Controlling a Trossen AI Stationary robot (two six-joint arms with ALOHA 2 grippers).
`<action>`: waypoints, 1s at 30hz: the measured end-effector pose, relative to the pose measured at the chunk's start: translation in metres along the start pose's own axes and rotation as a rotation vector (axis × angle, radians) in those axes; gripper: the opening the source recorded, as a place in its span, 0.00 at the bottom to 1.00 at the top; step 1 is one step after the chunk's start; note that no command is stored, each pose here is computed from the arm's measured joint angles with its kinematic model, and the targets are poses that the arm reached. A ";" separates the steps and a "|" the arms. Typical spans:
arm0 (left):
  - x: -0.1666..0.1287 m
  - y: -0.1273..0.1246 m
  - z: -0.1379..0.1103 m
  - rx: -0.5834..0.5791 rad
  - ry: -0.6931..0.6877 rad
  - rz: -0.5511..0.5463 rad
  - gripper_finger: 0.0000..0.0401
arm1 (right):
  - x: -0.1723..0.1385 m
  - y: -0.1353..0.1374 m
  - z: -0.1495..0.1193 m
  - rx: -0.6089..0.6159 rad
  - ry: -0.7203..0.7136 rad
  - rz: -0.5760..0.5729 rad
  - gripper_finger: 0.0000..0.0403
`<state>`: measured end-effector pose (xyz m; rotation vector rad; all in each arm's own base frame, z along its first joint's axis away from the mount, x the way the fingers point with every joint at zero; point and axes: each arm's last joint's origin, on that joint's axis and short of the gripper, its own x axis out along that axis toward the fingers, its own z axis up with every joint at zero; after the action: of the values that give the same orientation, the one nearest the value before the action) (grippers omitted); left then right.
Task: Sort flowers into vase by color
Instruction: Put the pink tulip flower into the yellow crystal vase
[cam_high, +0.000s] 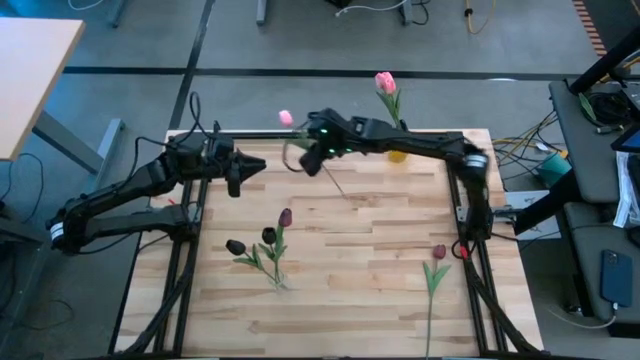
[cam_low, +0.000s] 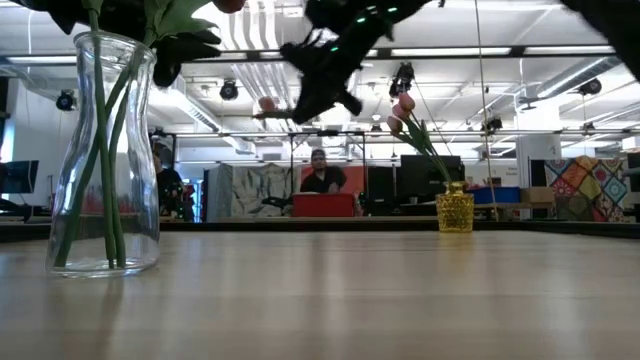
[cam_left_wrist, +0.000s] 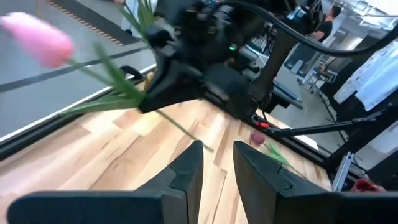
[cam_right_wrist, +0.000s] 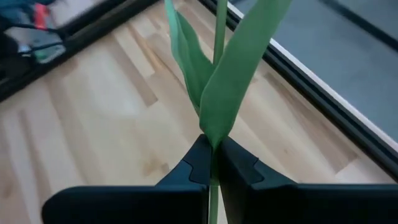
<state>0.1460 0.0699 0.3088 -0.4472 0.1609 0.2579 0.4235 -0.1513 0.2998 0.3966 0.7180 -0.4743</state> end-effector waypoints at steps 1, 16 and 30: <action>0.000 0.000 0.001 0.001 -0.007 -0.003 0.19 | -0.008 -0.002 -0.006 -0.006 -0.020 0.010 0.02; 0.000 -0.003 0.007 -0.018 -0.070 -0.025 0.19 | -0.151 -0.063 -0.092 -0.063 -0.648 -0.018 0.02; 0.000 -0.002 0.013 -0.001 -0.150 0.028 0.19 | -0.187 -0.142 -0.148 -0.041 -0.871 -0.354 0.02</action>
<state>0.1475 0.0734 0.3211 -0.4254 0.0200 0.3180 0.1462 -0.1427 0.3035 -0.0040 -0.0578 -0.8859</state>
